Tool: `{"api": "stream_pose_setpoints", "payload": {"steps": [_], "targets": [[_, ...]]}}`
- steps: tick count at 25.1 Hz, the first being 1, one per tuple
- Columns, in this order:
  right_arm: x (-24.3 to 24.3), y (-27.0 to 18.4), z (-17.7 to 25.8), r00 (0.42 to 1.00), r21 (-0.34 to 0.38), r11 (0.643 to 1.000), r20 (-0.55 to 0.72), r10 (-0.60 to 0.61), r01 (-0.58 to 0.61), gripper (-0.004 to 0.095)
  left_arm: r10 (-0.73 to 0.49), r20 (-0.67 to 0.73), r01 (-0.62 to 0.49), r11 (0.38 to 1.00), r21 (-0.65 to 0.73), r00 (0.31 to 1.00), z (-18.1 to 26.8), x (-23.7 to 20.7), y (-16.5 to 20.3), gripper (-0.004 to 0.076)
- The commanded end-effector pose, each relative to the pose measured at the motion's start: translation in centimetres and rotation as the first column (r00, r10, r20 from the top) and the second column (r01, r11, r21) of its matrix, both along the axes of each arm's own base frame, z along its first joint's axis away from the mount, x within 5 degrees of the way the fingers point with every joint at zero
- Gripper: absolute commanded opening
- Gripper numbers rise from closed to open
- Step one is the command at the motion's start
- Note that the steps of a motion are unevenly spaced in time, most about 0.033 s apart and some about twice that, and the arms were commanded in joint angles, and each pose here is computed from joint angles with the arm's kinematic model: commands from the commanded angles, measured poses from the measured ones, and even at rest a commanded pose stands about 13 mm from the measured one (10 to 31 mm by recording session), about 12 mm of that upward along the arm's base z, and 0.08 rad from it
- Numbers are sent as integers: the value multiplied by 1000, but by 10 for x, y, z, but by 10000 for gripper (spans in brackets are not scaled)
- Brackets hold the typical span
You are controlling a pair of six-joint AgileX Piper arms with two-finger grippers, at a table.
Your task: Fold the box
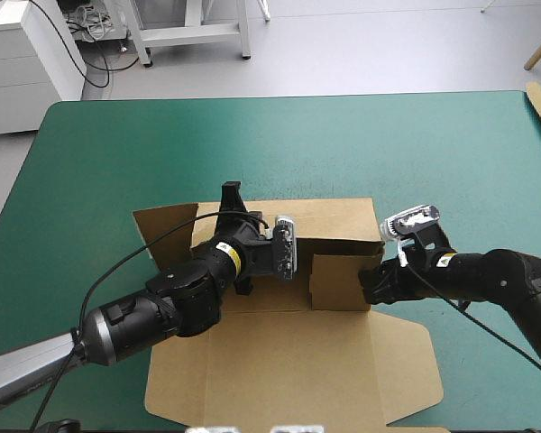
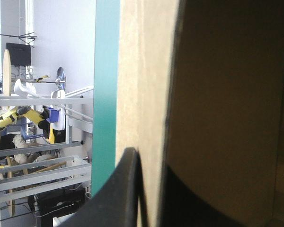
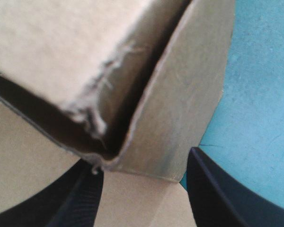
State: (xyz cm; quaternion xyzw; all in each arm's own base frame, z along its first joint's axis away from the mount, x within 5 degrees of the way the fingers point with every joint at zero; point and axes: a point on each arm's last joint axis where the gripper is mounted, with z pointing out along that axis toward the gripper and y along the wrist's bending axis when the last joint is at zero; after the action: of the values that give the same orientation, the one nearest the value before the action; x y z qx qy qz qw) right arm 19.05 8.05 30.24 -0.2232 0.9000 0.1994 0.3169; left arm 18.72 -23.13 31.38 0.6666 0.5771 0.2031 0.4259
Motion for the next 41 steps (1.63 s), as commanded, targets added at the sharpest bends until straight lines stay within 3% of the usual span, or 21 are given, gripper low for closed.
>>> {"api": "stream_pose_setpoints", "payload": {"steps": [1,7,10,13,17,21,24,31,41], "targets": [[4,13,17,987,67,997,151,-53,43,479,-41,-129,27,994,-105,991,-5,-11,-8,-8],[1,22,15,968,37,980,152,-198,195,440,-40,-131,26,994,-106,991,-5,-11,-8,-8],[-3,33,16,968,46,982,168,-188,183,411,-42,-130,28,994,-108,991,-5,-11,-9,-8],[-6,38,16,968,36,984,176,-180,176,291,-42,-130,28,994,-108,991,-5,-11,-9,-8],[-9,42,15,973,30,986,162,-165,162,-8,-42,-130,28,994,-108,991,-5,-11,-9,-8],[-8,42,15,970,40,982,152,-190,186,-10,-33,-160,14,992,-122,986,-6,-12,-9,1],[-8,41,14,969,33,981,156,-192,190,-11,-28,-189,3,991,-135,982,-7,-13,-9,82],[-8,41,14,969,36,980,151,-197,194,-16,-16,-195,-9,992,-128,981,-6,-14,-7,487],[9,52,-6,976,-26,980,99,-194,197,-16,-7,-192,-13,994,-104,981,6,-34,0,494]]}}
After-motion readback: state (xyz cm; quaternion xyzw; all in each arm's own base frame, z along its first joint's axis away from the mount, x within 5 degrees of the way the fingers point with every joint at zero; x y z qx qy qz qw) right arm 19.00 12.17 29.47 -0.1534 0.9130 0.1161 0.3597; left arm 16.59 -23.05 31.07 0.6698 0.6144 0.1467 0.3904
